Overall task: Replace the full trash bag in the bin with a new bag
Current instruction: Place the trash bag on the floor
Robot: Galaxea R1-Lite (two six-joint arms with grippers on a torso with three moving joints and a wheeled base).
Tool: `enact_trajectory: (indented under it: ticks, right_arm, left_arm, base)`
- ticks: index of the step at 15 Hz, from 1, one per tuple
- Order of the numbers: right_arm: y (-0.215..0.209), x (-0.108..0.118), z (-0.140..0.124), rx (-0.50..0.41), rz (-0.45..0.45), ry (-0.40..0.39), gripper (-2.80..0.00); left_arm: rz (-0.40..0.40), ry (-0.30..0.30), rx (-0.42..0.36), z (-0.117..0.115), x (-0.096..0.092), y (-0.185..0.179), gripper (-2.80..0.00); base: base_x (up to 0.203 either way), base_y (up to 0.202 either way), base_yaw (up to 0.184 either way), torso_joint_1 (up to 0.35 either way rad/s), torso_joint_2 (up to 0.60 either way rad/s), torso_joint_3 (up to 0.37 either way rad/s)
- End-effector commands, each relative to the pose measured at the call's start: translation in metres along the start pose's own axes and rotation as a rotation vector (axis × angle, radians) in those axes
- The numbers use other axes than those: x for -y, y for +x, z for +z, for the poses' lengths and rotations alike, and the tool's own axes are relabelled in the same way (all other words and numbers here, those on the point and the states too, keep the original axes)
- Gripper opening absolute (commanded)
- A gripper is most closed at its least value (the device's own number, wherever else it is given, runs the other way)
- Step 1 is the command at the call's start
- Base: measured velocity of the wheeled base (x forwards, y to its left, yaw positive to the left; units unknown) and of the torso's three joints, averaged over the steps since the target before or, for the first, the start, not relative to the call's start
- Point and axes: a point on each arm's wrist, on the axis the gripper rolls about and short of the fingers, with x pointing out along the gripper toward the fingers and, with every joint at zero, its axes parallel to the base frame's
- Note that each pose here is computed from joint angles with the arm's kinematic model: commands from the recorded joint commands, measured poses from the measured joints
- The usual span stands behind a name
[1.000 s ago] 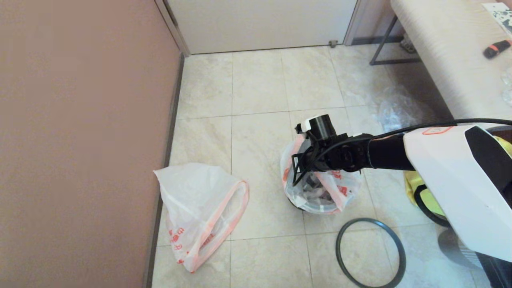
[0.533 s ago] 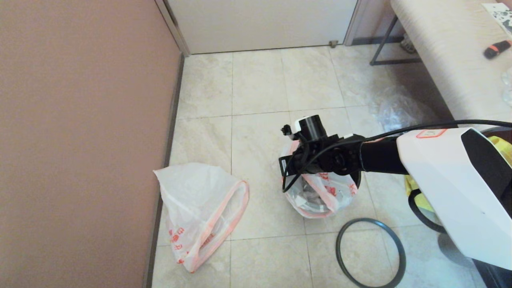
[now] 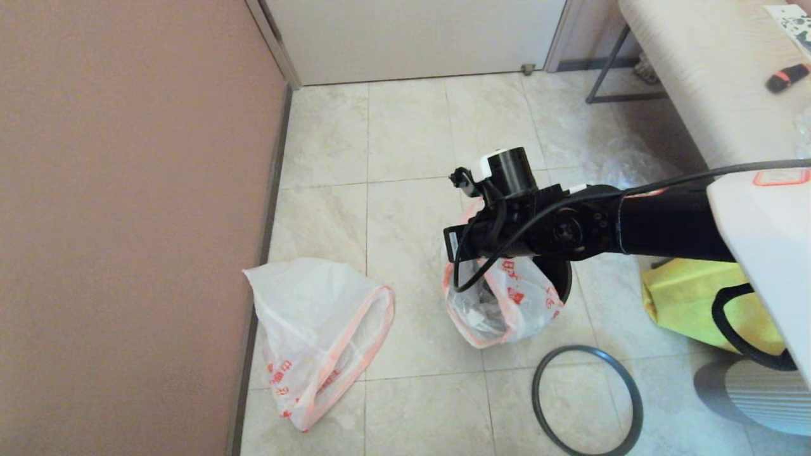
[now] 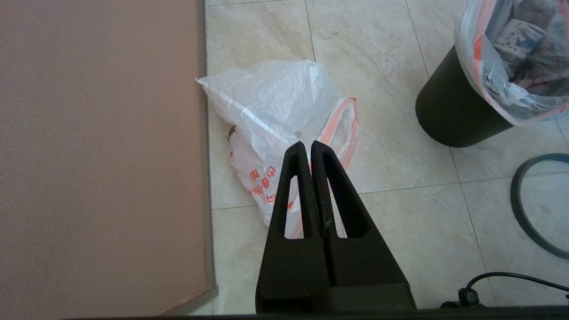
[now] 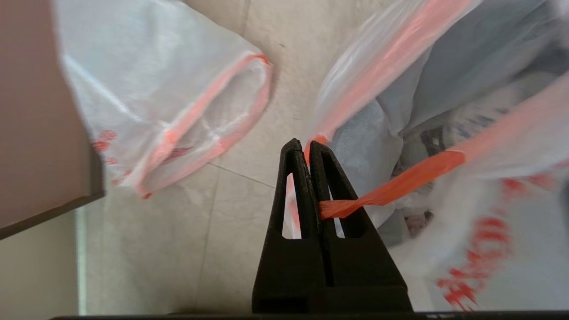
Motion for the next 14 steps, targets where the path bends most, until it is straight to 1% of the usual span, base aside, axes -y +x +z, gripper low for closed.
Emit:
enact_trajectory:
  ticks: [1, 3, 5, 9, 12, 14]
  right_arm:
    - [-0.033, -0.006, 0.016, 0.051, 0.020, -0.001, -2.80]
    - [-0.053, -0.011, 0.022, 0.050, 0.030, -0.011, -2.80]
    - [-0.064, -0.012, 0.026, 0.057, 0.031, -0.013, -2.80]
    - [-0.106, -0.011, 0.040, 0.087, 0.035, -0.012, -2.80]
    - [-0.146, -0.009, 0.054, 0.157, 0.032, -0.004, -2.80]
    - [-0.177, -0.006, 0.066, 0.232, 0.040, -0.004, -2.80]
  left_arm:
    - [-0.001, 0.000, -0.013, -0.004, 0.000, 0.001, -2.80]
    - [-0.001, -0.001, -0.013, -0.004, 0.000, 0.001, -2.80]
    - [-0.001, -0.001, -0.013, -0.004, 0.000, 0.001, -2.80]
    - [-0.001, -0.001, -0.013, -0.004, 0.000, 0.001, -2.80]
    - [-0.001, -0.001, -0.013, -0.004, 0.000, 0.001, -2.80]
    - [-0.001, -0.001, -0.013, -0.004, 0.000, 0.001, -2.80]
  base:
    - [0.000, 0.000, 0.000, 0.000, 0.00, 0.000]
    - [0.000, 0.000, 0.000, 0.000, 0.00, 0.000]
    - [0.000, 0.000, 0.000, 0.000, 0.00, 0.000]
    - [0.000, 0.000, 0.000, 0.000, 0.00, 0.000]
    - [0.000, 0.000, 0.000, 0.000, 0.00, 0.000]
    - [0.000, 0.000, 0.000, 0.000, 0.00, 0.000]
